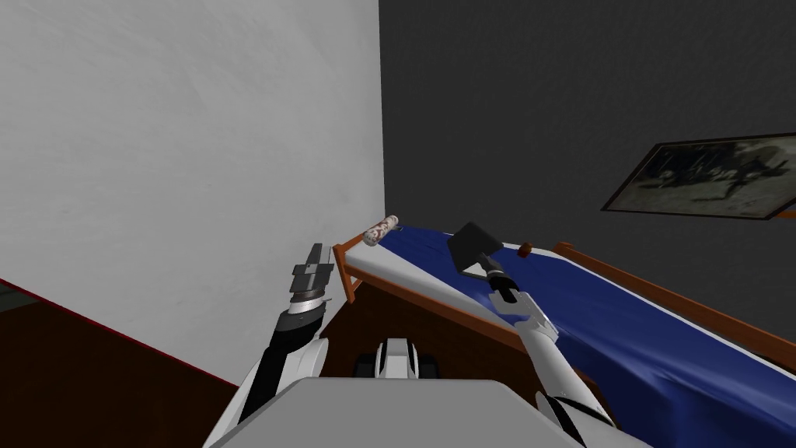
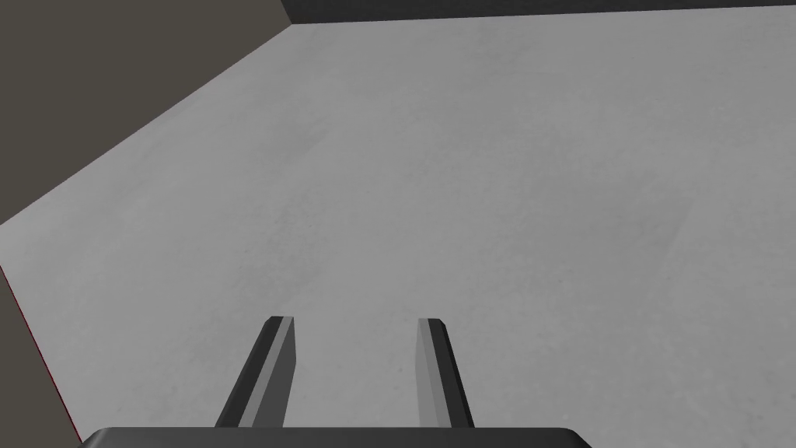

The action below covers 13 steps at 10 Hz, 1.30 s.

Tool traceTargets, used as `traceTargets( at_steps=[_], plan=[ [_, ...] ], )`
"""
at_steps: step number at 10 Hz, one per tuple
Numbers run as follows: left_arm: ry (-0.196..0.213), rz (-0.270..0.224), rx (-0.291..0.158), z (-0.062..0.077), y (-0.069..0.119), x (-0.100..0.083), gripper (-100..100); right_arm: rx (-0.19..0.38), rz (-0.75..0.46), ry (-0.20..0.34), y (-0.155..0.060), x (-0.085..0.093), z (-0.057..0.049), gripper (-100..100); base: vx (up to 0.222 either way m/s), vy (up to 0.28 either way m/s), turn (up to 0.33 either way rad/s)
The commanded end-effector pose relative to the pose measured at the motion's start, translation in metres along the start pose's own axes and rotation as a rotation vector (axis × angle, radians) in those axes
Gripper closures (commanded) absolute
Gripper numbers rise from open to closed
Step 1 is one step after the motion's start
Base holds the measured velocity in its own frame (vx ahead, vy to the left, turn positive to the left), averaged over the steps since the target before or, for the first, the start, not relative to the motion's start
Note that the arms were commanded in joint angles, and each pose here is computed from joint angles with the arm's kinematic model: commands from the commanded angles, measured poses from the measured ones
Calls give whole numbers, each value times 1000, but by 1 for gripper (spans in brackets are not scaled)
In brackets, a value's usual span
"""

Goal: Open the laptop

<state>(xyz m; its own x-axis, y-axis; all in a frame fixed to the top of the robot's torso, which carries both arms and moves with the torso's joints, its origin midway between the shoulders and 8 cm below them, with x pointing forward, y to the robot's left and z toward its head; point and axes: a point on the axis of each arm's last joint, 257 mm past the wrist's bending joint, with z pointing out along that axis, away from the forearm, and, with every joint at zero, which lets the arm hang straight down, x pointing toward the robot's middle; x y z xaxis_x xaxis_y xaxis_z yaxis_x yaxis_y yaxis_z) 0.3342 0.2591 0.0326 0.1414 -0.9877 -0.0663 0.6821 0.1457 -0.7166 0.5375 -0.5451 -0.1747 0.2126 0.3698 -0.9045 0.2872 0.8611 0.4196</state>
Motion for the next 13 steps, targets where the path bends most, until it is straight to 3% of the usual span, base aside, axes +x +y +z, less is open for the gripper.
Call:
traceTargets(
  at_steps=[1, 5, 6, 7, 8, 9, 11, 12, 13],
  plan=[
    [0, 0, 0, 0, 0, 0, 0, 25, 106, 29, -10, 38, -17, 100, -7, -93, 14],
    [0, 0, 0, 0, 0, 0, 0, 37, 184, 31, -10, 57, -25, 100, -2, -51, -9],
    [0, 0, 0, 0, 0, 0, 0, 37, 184, 31, -10, 57, -25, 100, -1, -40, 2],
    [0, 0, 0, 0, 0, 0, 0, 27, 175, 6, -8, 40, -22, 100, -10, -17, -22],
    [0, 0, 0, 0, 0, 0, 0, 35, 253, 3, -10, 60, -33, 100, -2, -87, 34],
    [0, 0, 0, 0, 0, 0, 0, 36, 257, 5, -9, 62, -33, 100, -7, -104, 26],
    [0, 0, 0, 0, 0, 0, 0, 47, 337, 3, -8, 84, -45, 100, 6, -96, 42],
    [0, 0, 0, 0, 0, 0, 0, 45, 309, -12, -8, 60, -29, -100, -46, -35, 38],
    [0, 0, 0, 0, 0, 0, 0, 47, 308, -13, -7, 55, -24, -100, -61, 19, 15]
  ],
)
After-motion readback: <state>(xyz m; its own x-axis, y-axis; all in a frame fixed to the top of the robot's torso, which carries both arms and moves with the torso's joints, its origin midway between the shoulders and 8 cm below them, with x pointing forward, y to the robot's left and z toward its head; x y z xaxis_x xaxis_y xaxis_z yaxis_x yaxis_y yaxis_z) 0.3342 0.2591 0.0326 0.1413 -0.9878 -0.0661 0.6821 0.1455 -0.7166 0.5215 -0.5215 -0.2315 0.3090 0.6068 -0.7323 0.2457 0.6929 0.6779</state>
